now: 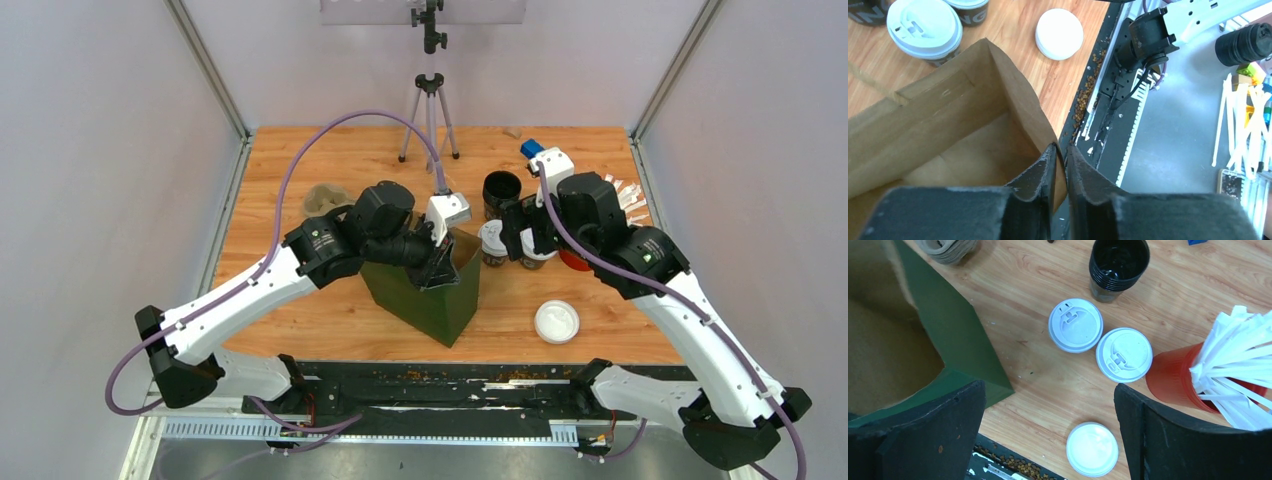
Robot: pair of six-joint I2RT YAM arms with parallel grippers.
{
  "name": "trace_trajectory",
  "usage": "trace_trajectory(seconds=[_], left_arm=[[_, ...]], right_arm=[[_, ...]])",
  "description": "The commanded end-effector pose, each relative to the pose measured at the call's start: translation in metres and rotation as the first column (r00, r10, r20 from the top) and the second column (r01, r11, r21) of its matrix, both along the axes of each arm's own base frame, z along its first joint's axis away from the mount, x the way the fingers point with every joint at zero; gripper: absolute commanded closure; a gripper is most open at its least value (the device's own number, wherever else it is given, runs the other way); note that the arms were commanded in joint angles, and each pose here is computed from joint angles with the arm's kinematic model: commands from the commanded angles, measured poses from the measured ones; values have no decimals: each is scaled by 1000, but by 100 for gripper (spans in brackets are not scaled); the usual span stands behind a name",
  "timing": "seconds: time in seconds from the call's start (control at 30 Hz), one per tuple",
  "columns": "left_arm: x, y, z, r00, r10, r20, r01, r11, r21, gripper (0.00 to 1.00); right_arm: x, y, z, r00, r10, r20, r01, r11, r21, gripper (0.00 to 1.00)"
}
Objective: Pack the takeout coffee
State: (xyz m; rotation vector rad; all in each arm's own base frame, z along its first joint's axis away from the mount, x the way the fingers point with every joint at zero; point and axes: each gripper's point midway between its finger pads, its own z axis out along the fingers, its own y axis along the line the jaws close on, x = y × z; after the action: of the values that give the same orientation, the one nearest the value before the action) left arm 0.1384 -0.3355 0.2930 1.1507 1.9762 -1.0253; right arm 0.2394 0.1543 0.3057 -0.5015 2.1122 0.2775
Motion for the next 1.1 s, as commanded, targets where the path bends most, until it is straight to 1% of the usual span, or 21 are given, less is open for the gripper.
trace_trajectory(seconds=[0.0,0.03,0.07,0.1,0.13,0.23,0.27,0.37,0.43,0.47,0.5,0.6,0.7,0.8,0.93,1.0,1.07], left_arm=[[-1,-6,39,996,-36,79,42,996,-85,60],[2,-5,46,995,-20,94,29,995,-92,41],[4,-3,56,994,-1,114,13,995,-103,18],[8,0,63,991,20,134,-6,995,-104,2],[12,4,71,987,43,157,-26,994,-107,0],[25,21,89,964,131,233,-112,989,-95,0],[35,29,94,947,191,259,-175,981,-83,0],[61,60,116,864,367,344,-361,929,-84,0],[72,79,133,802,455,387,-447,887,-117,0],[78,89,137,769,505,393,-498,858,-128,0],[83,98,139,748,540,385,-534,835,-134,0],[103,125,122,708,626,328,-637,766,-88,1],[127,152,97,661,702,265,-727,686,-6,9],[143,155,85,668,718,194,-734,678,19,18],[164,149,81,682,717,147,-727,686,24,24],[169,143,77,698,706,120,-713,701,26,26],[174,144,69,694,711,110,-719,694,47,28]], right_arm=[[0,-15,19,993,-94,71,90,994,63,0],[-1,-16,20,992,-95,80,90,994,66,0],[-2,-18,21,991,-98,86,93,993,67,0],[-3,-19,21,991,-99,88,93,993,68,0],[-4,-18,22,992,-90,87,84,994,71,0],[-12,-12,25,996,-47,74,40,995,94,1],[-14,-10,26,997,-31,74,24,994,106,2],[-21,-4,28,997,10,70,-20,990,136,4],[-26,6,33,995,65,79,-78,982,170,7],[-31,16,36,988,125,88,-141,970,198,9],[-33,25,38,981,166,102,-185,957,224,11],[-27,44,35,963,229,139,-258,934,248,12],[-16,60,33,949,282,141,-309,921,236,16],[-9,76,29,940,331,87,-342,910,233,24],[-13,93,24,911,409,51,-407,873,269,37],[-19,103,21,889,456,36,-445,845,295,38],[-27,112,20,862,506,27,-488,814,314,41]])
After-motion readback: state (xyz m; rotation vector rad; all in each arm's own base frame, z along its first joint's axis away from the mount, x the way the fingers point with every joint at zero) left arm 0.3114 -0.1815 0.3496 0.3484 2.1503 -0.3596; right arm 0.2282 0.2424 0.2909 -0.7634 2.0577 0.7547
